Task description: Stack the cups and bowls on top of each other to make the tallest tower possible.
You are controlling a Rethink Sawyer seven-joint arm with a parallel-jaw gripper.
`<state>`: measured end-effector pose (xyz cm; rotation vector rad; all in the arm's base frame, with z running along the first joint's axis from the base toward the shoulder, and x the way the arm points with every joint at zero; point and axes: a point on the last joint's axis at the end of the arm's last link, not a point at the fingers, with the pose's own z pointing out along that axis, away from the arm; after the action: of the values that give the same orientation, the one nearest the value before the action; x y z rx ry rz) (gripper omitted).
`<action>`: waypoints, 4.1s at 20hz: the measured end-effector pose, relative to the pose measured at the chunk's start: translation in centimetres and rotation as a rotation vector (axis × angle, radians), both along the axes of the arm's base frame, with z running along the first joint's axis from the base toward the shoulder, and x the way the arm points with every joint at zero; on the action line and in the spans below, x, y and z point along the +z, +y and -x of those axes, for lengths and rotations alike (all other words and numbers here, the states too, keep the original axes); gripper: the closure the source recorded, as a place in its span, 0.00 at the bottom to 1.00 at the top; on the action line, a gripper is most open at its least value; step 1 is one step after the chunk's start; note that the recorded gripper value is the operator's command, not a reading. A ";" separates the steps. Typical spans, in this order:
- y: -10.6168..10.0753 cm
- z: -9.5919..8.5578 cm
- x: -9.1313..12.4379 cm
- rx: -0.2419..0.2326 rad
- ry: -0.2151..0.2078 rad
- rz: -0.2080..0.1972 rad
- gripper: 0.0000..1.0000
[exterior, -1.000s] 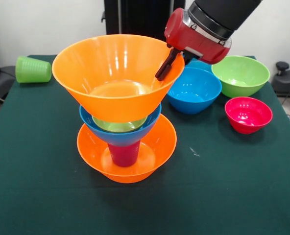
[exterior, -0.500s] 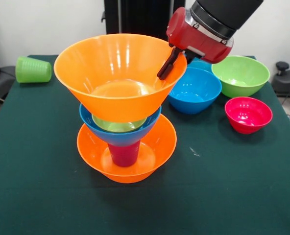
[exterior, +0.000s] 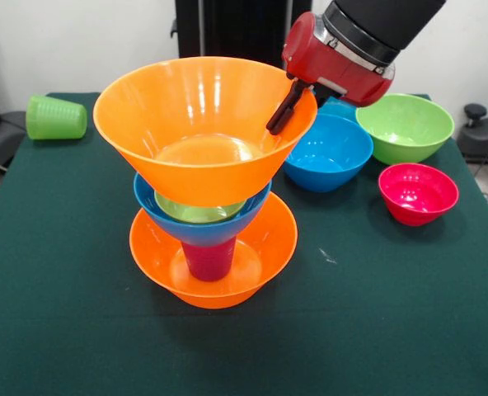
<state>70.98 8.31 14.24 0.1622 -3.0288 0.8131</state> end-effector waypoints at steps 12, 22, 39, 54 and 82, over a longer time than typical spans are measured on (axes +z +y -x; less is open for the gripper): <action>0.1 -0.6 -0.1 0.026 -0.042 -0.007 1.00; 0.1 -0.7 -0.4 0.033 -0.051 -0.009 1.00; -1.2 -0.5 -0.3 0.022 -0.047 0.018 1.00; -2.0 0.3 -2.2 0.018 -0.013 0.048 1.00; -1.6 1.4 -3.3 0.023 0.016 0.054 1.00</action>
<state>69.54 6.73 10.94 0.2023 -2.9921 0.8900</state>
